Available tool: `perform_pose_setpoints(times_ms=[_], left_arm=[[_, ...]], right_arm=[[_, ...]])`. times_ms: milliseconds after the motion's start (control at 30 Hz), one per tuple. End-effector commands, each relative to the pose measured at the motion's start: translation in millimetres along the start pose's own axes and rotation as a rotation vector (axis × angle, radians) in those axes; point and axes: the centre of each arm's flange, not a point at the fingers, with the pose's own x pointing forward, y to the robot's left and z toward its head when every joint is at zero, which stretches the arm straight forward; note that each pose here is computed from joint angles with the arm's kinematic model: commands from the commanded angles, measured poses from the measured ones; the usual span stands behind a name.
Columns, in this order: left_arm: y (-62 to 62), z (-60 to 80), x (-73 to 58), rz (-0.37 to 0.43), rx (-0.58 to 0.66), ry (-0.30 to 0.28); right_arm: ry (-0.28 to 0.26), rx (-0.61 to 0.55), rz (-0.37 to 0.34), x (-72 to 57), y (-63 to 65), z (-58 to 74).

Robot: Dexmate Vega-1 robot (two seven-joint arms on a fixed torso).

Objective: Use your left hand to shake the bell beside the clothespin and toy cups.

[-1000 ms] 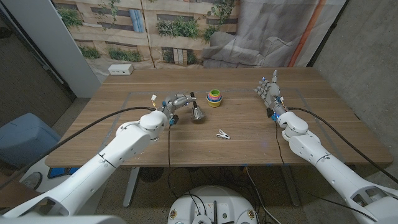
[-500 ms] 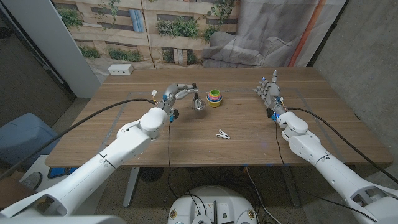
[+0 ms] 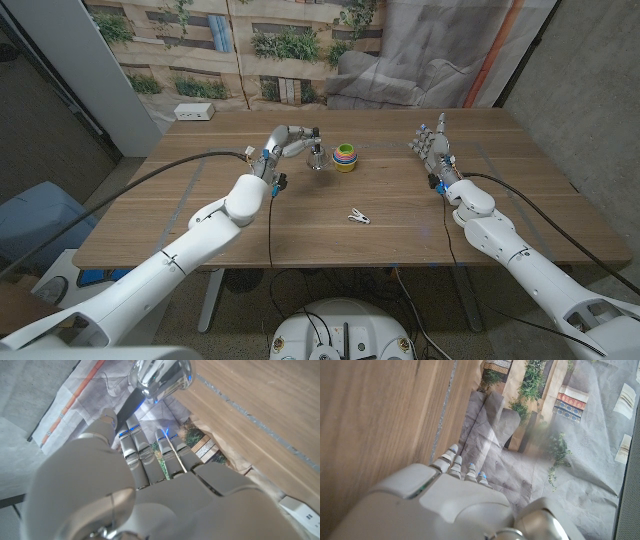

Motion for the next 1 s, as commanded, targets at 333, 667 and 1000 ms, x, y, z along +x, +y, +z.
perform_pose_setpoints(times_ms=[333,667,1000], left_arm=[[5.3,17.6,-3.4,0.073,0.213,-0.330],[3.8,19.3,-3.0,0.061,0.280,-0.377],[0.4,5.9,-2.5,0.063,0.206,-0.229]], right_arm=[[0.000,0.000,0.001,-0.1,0.3,-0.1],[0.000,0.000,0.001,-0.1,0.3,-0.2],[-0.001,0.000,0.002,-0.1,0.4,-0.2]])
